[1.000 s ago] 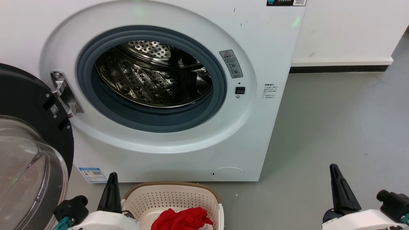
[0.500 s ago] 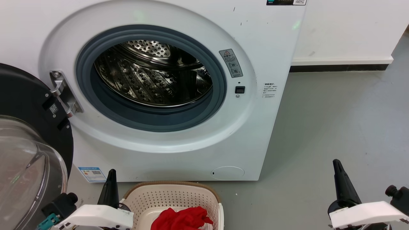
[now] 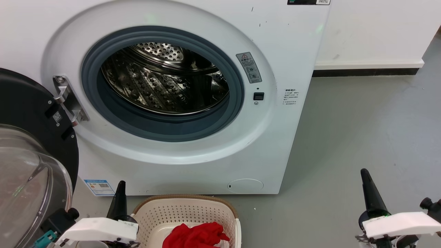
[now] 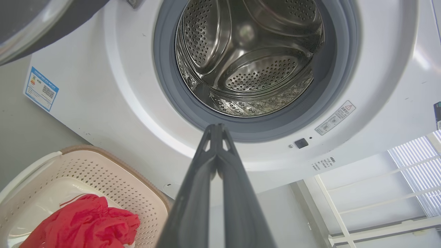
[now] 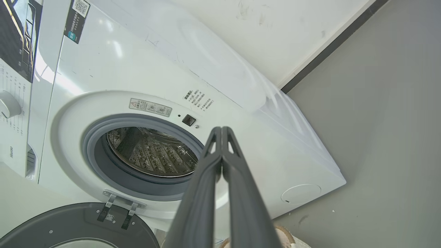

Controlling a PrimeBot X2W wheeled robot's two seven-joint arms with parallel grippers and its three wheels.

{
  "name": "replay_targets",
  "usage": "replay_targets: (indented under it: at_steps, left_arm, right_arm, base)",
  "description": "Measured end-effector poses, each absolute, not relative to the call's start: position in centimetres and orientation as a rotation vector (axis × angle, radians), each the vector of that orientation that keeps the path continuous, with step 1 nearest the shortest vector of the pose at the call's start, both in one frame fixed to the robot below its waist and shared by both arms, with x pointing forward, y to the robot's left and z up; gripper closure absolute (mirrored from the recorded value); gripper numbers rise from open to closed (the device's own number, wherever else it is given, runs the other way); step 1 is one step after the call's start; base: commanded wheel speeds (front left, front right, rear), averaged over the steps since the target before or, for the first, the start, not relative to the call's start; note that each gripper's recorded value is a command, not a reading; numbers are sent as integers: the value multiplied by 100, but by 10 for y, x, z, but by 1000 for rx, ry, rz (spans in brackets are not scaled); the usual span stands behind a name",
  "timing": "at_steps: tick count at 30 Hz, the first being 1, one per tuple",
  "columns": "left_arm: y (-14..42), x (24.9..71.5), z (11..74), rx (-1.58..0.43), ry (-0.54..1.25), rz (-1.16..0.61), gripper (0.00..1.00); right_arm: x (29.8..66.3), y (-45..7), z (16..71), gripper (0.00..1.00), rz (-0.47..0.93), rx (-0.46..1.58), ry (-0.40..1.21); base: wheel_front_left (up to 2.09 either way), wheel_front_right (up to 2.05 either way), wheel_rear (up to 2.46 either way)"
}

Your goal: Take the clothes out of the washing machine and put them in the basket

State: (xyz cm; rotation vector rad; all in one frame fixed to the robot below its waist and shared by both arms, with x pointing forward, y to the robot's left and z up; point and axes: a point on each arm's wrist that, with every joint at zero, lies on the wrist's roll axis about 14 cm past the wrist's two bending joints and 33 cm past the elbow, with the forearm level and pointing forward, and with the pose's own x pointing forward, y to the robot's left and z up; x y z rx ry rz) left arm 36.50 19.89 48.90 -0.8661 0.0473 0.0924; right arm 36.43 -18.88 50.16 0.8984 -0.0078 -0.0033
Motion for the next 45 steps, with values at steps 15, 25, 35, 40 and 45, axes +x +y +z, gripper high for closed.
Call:
replay_targets:
  at_steps: [15,25,35,40,45]
  left_arm:
    - [200,370,489,-1048,52,88,100]
    - [199,374,492,-1157,48,71,100]
    - [199,377,494,-1256,45,61,100]
    - [199,379,495,-1302,40,55,100]
    - [200,380,496,-1348,37,51,100]
  right_arm:
    - [370,-193,502,100,-16,1071,-1]
    - [373,-194,500,100,-20,1173,10]
    - [377,-196,501,100,-21,1266,11]
    - [379,-196,502,100,-19,1311,10]
    - [379,-197,501,100,-21,1353,15]
  base:
    - [0,0,0]
    - [0,0,0]
    - [0,0,0]
    - [0,0,0]
    - [0,0,0]
